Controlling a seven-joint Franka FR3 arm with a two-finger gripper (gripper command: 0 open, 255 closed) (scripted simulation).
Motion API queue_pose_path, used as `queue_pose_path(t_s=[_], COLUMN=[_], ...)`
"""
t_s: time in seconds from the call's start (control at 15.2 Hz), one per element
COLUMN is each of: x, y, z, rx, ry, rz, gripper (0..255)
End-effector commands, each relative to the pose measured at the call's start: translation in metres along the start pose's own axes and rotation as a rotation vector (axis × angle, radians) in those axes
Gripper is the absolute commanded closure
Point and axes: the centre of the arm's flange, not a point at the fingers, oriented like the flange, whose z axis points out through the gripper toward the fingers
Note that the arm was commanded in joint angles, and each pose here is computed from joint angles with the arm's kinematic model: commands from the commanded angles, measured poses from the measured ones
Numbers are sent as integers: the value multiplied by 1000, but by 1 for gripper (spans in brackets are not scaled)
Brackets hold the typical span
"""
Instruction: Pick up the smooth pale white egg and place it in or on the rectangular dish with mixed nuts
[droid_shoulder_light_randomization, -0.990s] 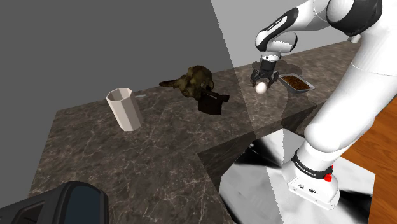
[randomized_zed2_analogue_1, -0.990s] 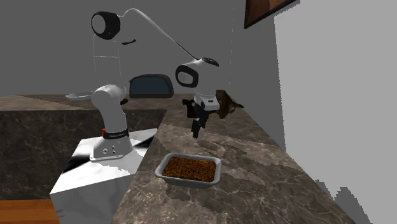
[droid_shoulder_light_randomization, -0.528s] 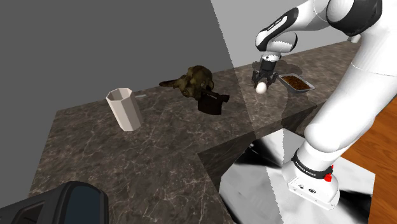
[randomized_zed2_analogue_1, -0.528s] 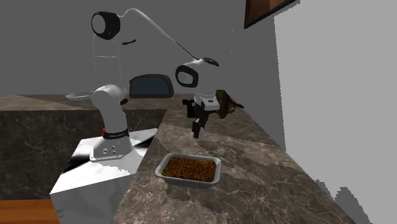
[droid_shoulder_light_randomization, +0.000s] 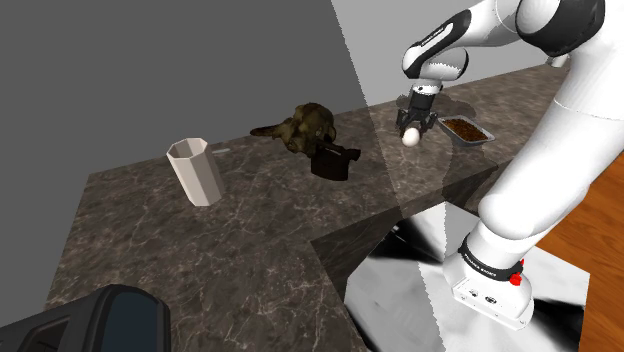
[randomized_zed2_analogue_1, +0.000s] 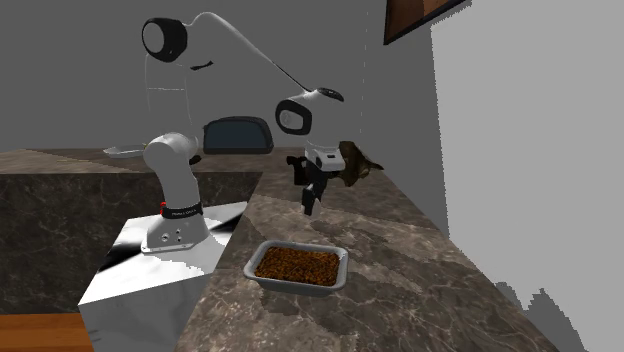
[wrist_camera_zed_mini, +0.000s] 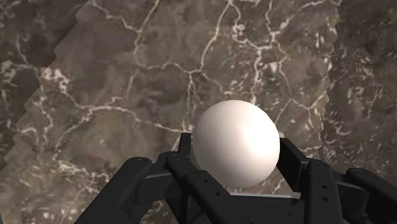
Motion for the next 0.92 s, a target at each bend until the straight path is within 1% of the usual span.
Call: queue_pose_path(t_s=[0.0, 0.86], x=[-1, -14], y=[-1, -9], z=[-9, -76], rx=[0, 0], ry=[0, 0], rz=[0, 0], gripper=[255, 255])
